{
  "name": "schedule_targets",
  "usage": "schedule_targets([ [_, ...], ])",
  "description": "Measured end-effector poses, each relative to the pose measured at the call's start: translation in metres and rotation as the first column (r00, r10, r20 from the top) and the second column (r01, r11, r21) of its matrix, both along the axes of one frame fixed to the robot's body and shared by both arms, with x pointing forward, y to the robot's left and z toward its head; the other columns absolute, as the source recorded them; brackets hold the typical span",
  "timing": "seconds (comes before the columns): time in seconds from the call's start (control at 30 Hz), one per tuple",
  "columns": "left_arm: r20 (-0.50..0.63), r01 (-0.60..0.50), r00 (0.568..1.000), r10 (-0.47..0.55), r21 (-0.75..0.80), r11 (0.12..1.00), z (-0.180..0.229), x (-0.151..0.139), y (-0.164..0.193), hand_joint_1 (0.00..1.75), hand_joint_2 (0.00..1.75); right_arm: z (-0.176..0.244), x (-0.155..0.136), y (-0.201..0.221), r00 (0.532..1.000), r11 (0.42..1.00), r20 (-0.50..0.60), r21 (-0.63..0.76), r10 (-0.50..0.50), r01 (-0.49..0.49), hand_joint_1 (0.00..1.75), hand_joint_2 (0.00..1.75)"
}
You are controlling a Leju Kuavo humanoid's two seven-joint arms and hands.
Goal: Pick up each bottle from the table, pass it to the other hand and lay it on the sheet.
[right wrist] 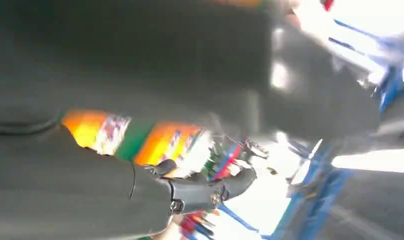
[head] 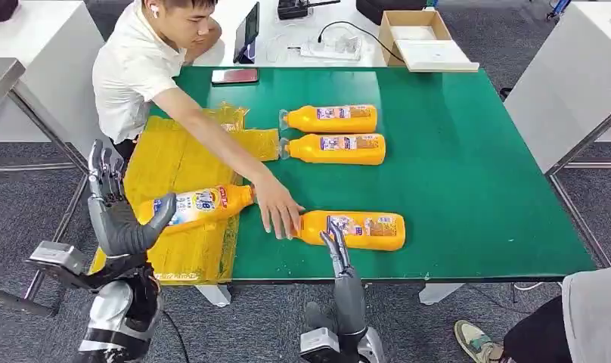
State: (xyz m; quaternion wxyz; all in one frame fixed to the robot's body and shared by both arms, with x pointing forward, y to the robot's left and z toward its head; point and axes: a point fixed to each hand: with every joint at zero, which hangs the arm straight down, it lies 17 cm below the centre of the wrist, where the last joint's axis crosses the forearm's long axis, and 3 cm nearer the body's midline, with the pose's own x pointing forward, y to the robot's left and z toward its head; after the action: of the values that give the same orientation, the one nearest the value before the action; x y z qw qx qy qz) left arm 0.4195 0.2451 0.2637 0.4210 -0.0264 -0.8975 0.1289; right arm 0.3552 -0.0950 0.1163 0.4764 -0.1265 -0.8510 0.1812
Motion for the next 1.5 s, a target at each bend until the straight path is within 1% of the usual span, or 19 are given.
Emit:
schedule_targets([
  [0.03,-0.005,0.011,1.000,-0.011,-0.014,1.000,-0.003,-0.006,-0.005,0.00,1.75,-0.006,0.006,-0.009,1.000,0.996,0.019,-0.091,-0.012,0.013,0.00,1.75],
  [0.07,-0.010,0.016,1.000,-0.016,-0.025,1.000,-0.006,-0.013,-0.010,0.00,1.75,-0.014,0.016,-0.024,0.999,0.978,0.038,-0.205,-0.035,0.042,0.00,1.75],
  [0.1,-0.016,0.014,1.000,-0.015,-0.032,0.999,-0.009,-0.021,-0.015,0.00,1.75,-0.022,0.027,-0.043,0.996,0.950,0.049,-0.303,-0.068,0.079,0.00,1.75],
  [0.13,-0.026,0.013,1.000,-0.014,-0.035,0.999,-0.014,-0.027,-0.019,0.00,1.75,-0.029,0.038,-0.062,0.993,0.921,0.049,-0.372,-0.105,0.116,0.00,1.75],
  [0.2,-0.033,-0.001,0.999,0.000,-0.022,1.000,-0.019,-0.040,-0.026,0.00,1.75,-0.045,0.056,-0.103,0.981,0.863,0.025,-0.472,-0.195,0.183,0.00,1.75],
  [0.3,-0.042,0.001,0.999,0.000,0.007,1.000,-0.022,-0.054,-0.039,0.00,1.75,-0.065,0.073,-0.145,0.957,0.781,-0.010,-0.580,-0.289,0.230,0.00,1.75],
  [0.57,-0.037,0.046,0.998,-0.045,0.015,0.999,-0.019,-0.065,-0.061,0.00,1.75,-0.090,0.090,-0.185,0.924,0.673,-0.042,-0.698,-0.379,0.245,0.00,1.75],
  [0.7,-0.039,0.058,0.998,-0.058,0.015,0.998,-0.019,-0.067,-0.067,0.00,1.75,-0.094,0.098,-0.198,0.910,0.644,-0.050,-0.722,-0.412,0.252,0.00,1.75],
  [0.83,-0.045,0.069,0.997,-0.068,0.015,0.998,-0.020,-0.067,-0.071,0.00,1.75,-0.099,0.105,-0.207,0.896,0.603,-0.055,-0.757,-0.441,0.250,0.00,1.75],
  [0.97,-0.052,0.092,0.994,-0.092,-0.002,0.996,-0.019,-0.065,-0.074,0.00,1.75,-0.100,0.117,-0.210,0.889,0.586,-0.069,-0.774,-0.452,0.238,0.00,1.75],
  [1.13,-0.047,0.128,0.991,-0.129,-0.021,0.992,-0.015,-0.062,-0.081,0.00,1.75,-0.107,0.133,-0.202,0.886,0.579,-0.118,-0.794,-0.448,0.187,0.00,1.75],
  [1.47,-0.048,0.145,0.988,-0.146,-0.024,0.989,-0.015,-0.061,-0.085,0.00,1.75,-0.112,0.143,-0.195,0.880,0.583,-0.157,-0.798,-0.448,0.154,0.00,1.75],
  [1.5,-0.051,0.152,0.987,-0.154,-0.032,0.988,-0.015,-0.060,-0.086,0.00,1.75,-0.114,0.144,-0.194,0.878,0.585,-0.171,-0.798,-0.447,0.142,1.71,1.75],
])
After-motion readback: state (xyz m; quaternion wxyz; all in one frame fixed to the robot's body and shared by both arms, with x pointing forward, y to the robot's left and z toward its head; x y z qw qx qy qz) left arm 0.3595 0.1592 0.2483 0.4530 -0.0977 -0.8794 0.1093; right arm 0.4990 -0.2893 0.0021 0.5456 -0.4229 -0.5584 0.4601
